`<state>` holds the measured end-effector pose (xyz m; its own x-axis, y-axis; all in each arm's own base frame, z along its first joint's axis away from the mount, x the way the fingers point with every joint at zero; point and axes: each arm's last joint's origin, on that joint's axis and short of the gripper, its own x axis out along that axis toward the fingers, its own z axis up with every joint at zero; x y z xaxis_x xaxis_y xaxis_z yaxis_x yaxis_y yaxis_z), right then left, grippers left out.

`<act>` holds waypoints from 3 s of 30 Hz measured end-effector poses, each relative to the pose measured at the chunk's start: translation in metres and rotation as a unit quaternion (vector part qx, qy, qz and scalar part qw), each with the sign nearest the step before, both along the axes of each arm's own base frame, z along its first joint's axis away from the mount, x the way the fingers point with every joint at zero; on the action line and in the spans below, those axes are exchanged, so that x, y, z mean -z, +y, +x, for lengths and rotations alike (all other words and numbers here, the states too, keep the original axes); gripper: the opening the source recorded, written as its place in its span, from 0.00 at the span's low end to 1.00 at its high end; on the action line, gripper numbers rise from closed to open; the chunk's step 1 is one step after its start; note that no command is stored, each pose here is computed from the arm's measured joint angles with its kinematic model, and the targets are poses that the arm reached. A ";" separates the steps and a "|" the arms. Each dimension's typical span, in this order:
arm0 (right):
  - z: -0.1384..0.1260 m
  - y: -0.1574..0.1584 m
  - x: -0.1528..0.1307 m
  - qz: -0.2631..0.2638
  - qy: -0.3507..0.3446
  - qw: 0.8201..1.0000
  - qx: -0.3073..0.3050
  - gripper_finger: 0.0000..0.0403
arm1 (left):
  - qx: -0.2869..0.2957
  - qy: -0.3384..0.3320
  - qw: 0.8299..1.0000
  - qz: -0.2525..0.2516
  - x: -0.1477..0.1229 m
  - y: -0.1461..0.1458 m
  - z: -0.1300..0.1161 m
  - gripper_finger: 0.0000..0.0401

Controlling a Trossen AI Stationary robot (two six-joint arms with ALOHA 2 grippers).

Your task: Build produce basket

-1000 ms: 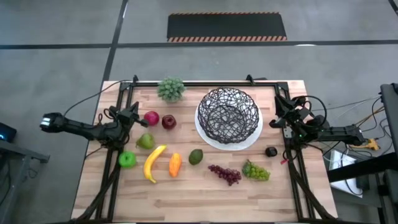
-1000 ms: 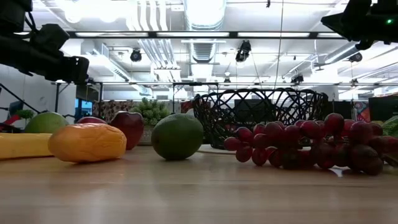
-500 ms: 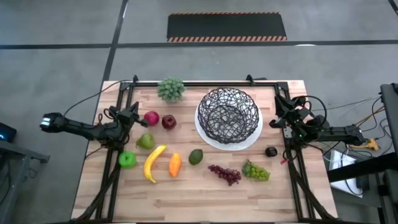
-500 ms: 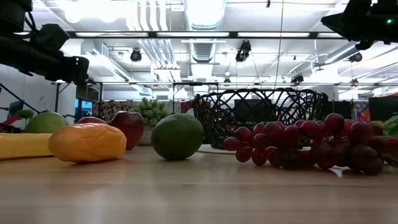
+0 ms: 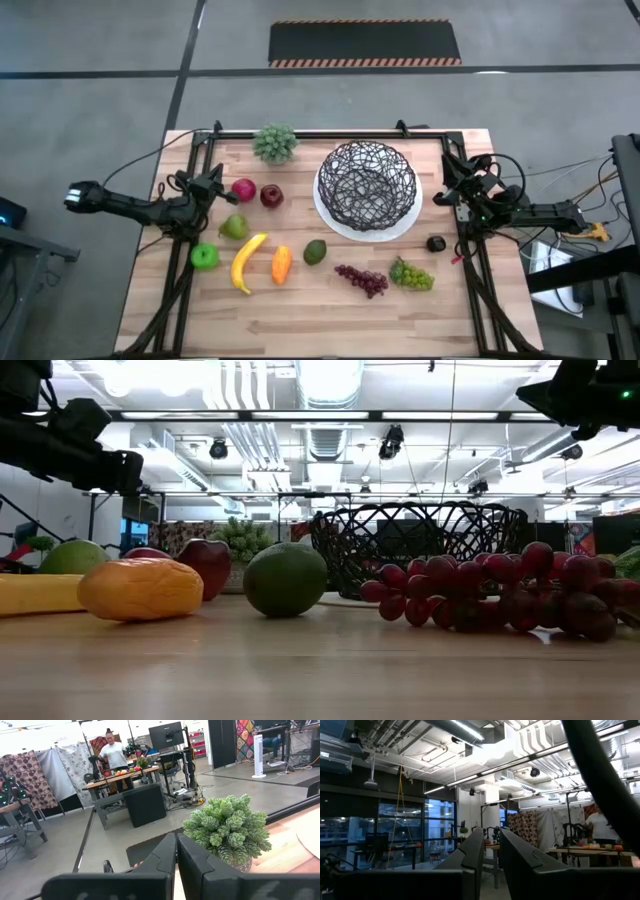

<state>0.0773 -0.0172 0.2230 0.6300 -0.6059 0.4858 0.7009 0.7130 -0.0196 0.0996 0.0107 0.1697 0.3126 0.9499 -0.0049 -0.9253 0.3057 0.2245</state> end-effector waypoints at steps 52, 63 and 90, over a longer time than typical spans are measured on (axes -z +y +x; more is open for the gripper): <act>0.004 -0.002 0.006 0.240 -0.185 0.942 -0.145 0.13 | 0.106 -0.363 0.915 -0.137 -0.015 -0.002 0.006 0.00; 0.015 -0.001 0.028 0.241 -0.042 0.963 -0.112 0.13 | 0.166 -0.397 0.888 -0.161 -0.020 -0.004 0.007 0.00; 0.013 0.004 0.008 0.128 -0.035 0.975 -0.176 0.13 | 0.305 -0.412 0.844 -0.159 -0.047 -0.010 0.019 0.00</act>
<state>0.0898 -0.0137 0.2148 0.7914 -0.4651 0.3968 0.4050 0.8850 0.2298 0.1182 0.0003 0.2166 0.7644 0.6029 0.2285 -0.3766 0.7052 -0.6008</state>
